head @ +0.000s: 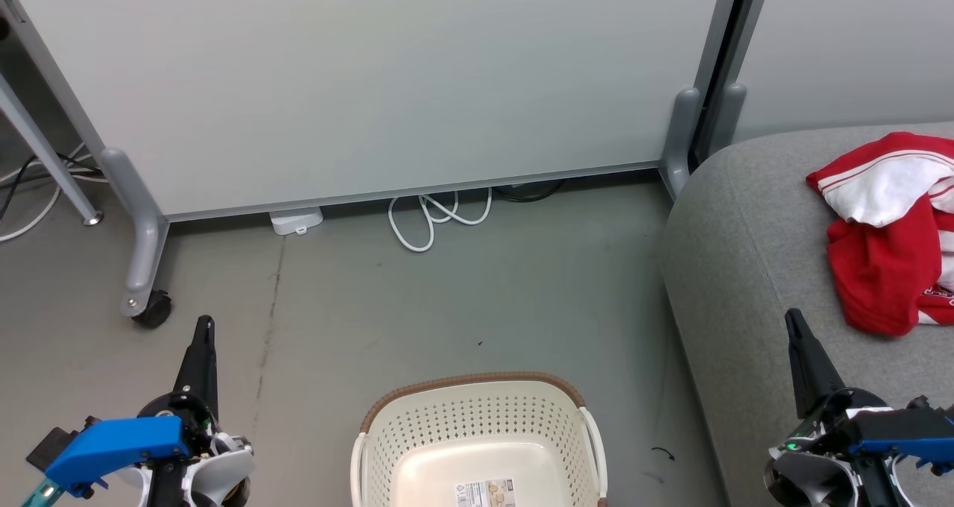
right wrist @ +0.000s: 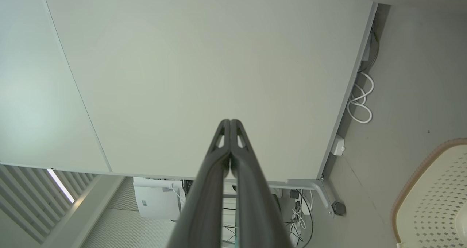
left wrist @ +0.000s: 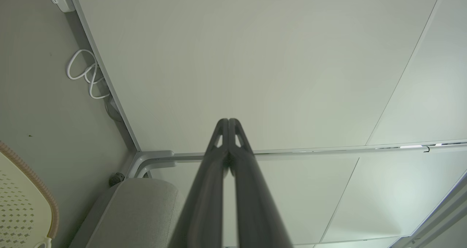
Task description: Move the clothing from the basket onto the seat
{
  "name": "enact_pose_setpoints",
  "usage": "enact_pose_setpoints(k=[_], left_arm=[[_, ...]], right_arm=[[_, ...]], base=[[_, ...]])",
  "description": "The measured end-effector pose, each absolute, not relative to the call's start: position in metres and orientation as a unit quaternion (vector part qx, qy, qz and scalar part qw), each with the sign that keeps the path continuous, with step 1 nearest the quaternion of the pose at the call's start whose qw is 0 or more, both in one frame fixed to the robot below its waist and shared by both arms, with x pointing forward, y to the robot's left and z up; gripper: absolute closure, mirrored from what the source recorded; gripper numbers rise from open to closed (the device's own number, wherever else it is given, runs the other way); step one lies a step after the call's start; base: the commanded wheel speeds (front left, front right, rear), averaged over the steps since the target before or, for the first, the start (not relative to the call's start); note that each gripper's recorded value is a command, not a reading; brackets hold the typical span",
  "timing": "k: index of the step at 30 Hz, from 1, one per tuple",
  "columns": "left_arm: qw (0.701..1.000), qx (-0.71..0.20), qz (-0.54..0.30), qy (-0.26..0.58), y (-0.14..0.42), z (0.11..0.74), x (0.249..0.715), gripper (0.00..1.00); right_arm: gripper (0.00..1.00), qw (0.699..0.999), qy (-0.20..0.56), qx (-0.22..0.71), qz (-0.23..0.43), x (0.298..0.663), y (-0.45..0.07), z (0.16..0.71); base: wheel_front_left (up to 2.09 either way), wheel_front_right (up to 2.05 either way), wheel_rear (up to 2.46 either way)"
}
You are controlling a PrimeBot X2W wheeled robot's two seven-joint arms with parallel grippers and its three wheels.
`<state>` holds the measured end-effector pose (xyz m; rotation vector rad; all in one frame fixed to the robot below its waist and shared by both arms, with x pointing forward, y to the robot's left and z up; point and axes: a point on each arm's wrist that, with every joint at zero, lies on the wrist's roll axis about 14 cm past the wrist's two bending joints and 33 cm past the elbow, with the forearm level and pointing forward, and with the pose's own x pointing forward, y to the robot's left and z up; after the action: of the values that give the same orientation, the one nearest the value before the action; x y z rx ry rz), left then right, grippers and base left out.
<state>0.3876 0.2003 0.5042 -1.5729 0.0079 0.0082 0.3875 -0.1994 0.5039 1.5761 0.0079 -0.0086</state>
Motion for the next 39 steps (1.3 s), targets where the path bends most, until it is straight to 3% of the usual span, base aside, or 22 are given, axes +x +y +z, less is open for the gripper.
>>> enact_pose_setpoints(k=[39], left_arm=[[0.706, -0.708, 0.004, 0.004, 0.2002, 0.5041, 0.3876, 1.00]], right_arm=[[1.00, 0.705, 0.004, 0.709, -0.004, 0.3875, -0.1994, 0.5039]], base=[[0.00, 0.00, 0.00]])
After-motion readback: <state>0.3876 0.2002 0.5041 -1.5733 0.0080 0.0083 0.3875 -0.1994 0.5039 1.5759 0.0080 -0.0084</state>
